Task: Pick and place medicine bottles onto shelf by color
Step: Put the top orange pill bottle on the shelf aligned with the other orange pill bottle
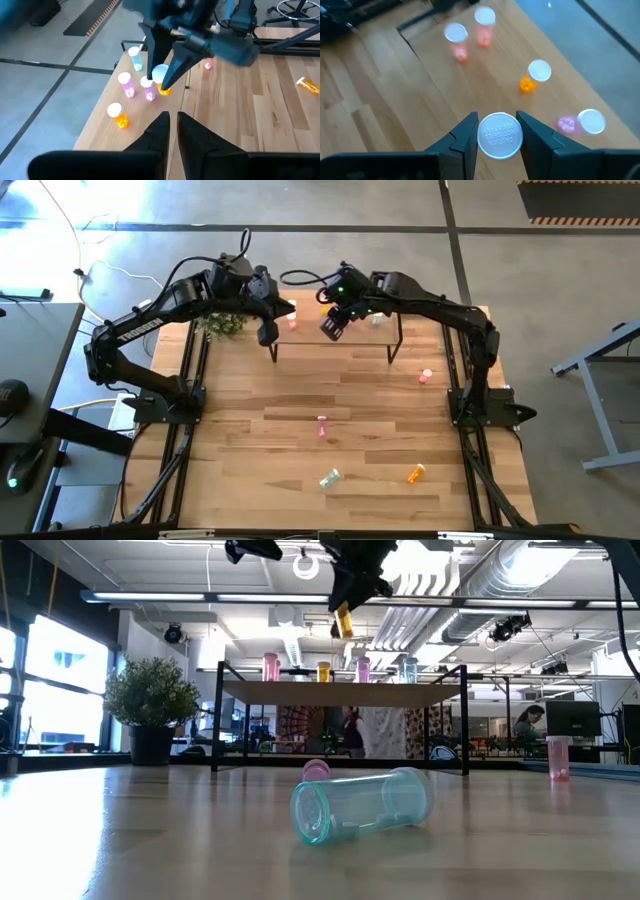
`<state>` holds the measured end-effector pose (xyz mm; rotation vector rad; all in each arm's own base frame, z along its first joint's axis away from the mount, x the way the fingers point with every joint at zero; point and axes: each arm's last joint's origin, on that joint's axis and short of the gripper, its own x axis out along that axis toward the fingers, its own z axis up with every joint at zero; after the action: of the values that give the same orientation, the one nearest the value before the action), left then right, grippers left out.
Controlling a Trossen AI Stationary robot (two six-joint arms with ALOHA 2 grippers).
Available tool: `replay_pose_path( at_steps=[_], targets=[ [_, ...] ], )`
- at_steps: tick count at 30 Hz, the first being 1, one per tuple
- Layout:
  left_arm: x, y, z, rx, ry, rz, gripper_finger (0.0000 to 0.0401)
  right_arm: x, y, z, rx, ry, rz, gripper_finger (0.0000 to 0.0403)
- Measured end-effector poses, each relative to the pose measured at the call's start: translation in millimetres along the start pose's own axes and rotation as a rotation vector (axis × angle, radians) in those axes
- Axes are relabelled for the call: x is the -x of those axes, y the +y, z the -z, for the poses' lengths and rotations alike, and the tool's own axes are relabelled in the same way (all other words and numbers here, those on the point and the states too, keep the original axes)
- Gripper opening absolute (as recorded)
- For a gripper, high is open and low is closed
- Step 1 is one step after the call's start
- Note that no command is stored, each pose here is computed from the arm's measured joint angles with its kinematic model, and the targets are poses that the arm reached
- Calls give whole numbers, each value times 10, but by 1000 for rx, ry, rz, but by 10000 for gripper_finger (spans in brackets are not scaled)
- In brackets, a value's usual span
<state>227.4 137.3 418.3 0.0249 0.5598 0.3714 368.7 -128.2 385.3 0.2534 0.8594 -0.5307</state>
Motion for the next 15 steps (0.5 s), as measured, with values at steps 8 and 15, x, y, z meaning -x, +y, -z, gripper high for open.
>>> replay_pose_path(
  at_steps=[8,15],
  targets=[
    [-3,12,-17,12,-14,-31,25,47,-140,379,-15,-109,-125,108],
    [-3,17,-17,23,-12,-44,25,120,-265,618,-68,-451,-291,108]
  ],
)
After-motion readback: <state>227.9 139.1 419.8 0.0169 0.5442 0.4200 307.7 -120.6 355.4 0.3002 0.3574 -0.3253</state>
